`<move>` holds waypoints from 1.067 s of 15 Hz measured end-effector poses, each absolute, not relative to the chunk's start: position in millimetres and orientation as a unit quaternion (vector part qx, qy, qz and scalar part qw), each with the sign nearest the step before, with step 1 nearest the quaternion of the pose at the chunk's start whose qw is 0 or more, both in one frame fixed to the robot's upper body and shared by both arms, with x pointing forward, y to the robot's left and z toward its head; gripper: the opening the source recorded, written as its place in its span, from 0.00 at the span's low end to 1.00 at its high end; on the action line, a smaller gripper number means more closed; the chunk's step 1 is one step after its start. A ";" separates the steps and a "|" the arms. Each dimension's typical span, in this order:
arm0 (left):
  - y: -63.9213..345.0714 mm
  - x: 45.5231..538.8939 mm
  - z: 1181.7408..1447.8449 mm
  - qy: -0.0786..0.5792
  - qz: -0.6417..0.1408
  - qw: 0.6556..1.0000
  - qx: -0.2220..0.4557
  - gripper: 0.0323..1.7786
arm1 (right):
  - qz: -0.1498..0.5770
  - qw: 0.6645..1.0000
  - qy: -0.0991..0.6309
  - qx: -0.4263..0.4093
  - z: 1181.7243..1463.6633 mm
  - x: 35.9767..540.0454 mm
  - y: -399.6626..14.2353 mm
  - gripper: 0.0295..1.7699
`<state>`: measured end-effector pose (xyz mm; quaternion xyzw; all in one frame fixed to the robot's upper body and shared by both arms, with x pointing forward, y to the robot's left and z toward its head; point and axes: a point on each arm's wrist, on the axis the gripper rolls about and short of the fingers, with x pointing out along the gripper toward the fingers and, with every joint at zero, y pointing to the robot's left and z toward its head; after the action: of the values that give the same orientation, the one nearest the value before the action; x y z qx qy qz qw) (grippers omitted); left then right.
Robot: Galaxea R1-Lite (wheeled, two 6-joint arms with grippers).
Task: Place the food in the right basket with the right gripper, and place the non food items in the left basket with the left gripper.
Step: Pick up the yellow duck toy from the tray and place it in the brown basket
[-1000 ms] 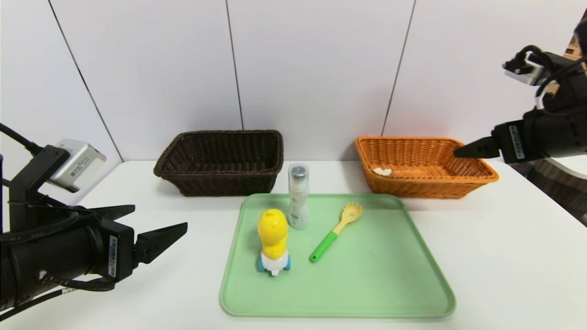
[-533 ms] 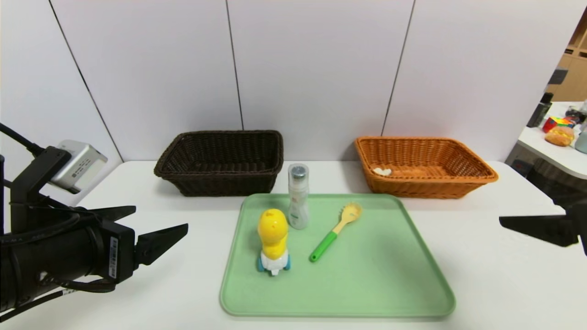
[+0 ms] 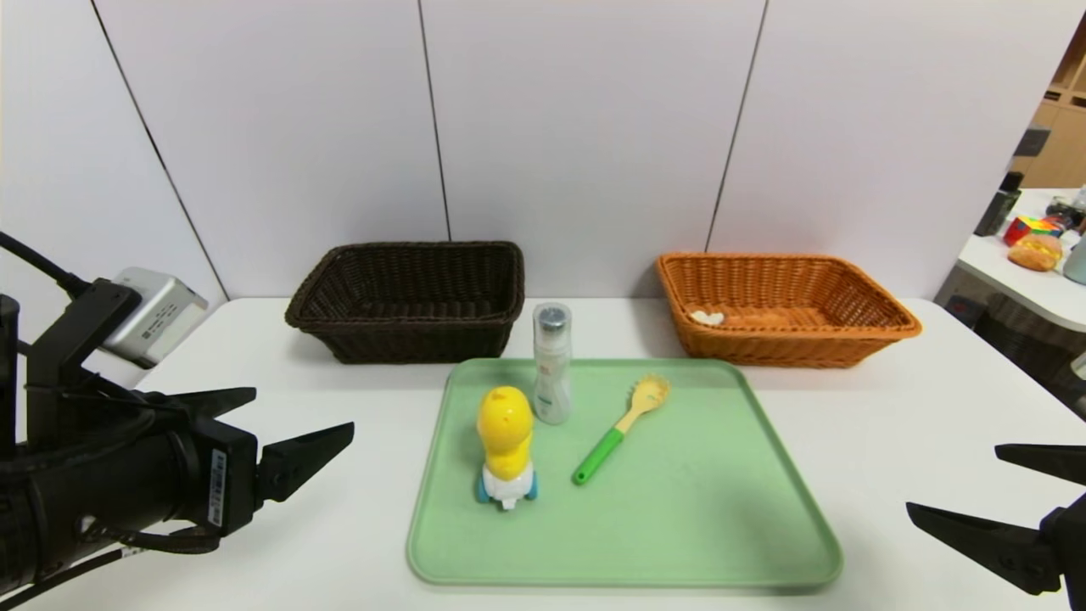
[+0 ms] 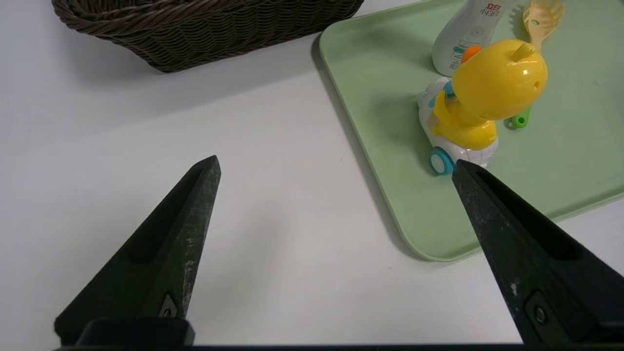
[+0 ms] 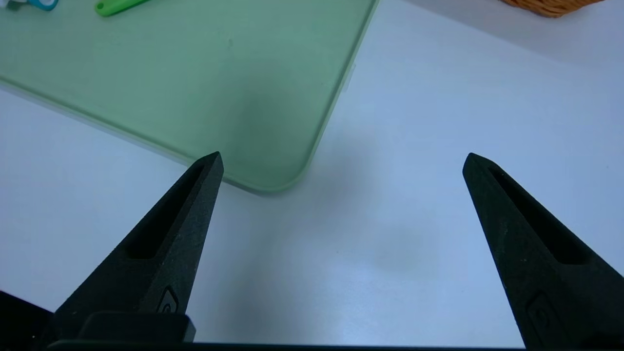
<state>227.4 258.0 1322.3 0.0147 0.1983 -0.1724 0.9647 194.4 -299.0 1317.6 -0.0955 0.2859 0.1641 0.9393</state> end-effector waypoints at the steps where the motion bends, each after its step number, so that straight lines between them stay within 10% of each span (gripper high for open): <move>1: 255.4 226.3 1323.5 0.196 -0.169 0.966 0.014 0.95 | 0.165 0.938 0.288 -0.096 1315.8 193.6 -299.1 0.96; 16: 178.2 223.8 1337.5 0.188 -0.168 0.968 -0.005 0.95 | 0.168 0.934 0.300 -0.095 1300.1 196.8 -297.1 0.96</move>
<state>223.8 178.2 1337.5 -0.0053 0.1881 -0.1678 0.9677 196.8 -297.1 1300.1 -0.0948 0.3001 0.1682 0.9342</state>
